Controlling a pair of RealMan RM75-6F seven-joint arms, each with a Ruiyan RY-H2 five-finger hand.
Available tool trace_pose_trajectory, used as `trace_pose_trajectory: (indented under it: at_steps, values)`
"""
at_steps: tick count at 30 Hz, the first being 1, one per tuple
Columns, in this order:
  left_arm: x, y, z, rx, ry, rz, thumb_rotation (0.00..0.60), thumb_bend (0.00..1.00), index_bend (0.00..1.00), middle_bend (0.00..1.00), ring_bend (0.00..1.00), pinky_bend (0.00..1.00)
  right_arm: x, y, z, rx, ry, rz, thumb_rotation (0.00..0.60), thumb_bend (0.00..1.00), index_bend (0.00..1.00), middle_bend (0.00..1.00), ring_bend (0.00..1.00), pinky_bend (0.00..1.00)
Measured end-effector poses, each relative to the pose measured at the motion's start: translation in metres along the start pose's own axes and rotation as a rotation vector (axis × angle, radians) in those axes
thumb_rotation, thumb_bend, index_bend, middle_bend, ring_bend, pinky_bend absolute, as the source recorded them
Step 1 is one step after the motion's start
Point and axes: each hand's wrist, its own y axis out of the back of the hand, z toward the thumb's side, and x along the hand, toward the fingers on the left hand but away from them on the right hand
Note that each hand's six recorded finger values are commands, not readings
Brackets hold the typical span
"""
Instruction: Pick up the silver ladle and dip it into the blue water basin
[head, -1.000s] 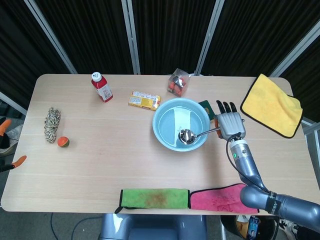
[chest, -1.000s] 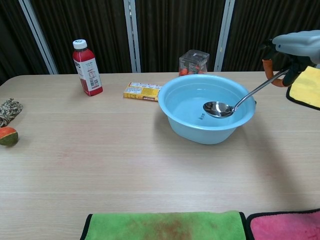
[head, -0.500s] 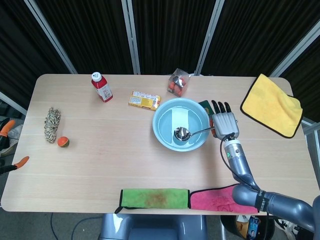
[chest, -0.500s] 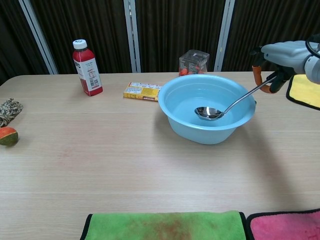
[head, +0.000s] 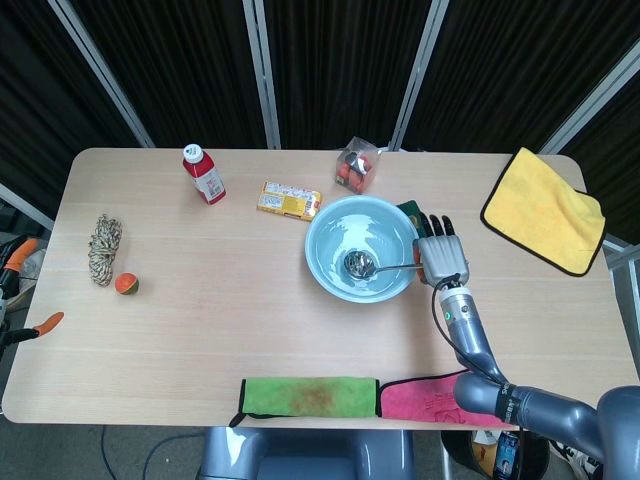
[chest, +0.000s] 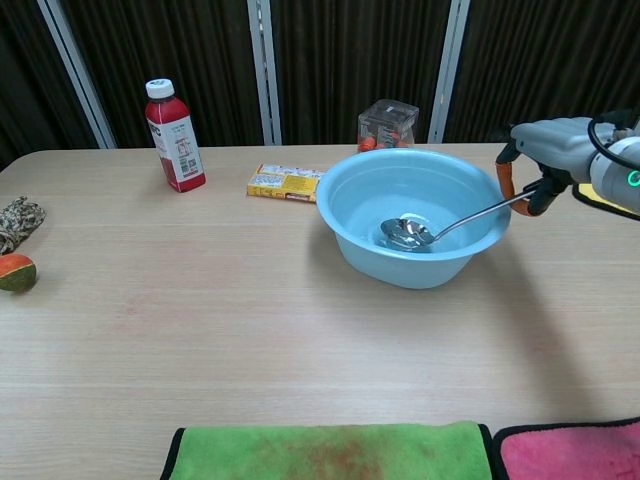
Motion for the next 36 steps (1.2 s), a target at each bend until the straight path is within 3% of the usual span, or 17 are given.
trace_pose_trajectory:
  at_steps: [21, 36]
  values:
    - [-0.005, 0.007, 0.001, -0.021, -0.018, 0.018, 0.575, 0.18, 0.00, 0.00, 0.00, 0.00, 0.011, 0.000, 0.000, -0.041, -0.006, -0.034, 0.600, 0.46, 0.69, 0.00, 0.00, 0.00]
    - [-0.006, 0.007, 0.005, -0.018, -0.028, 0.021, 0.577, 0.18, 0.00, 0.00, 0.00, 0.00, 0.021, 0.037, -0.013, -0.125, -0.031, -0.108, 0.600, 0.46, 0.69, 0.00, 0.00, 0.00]
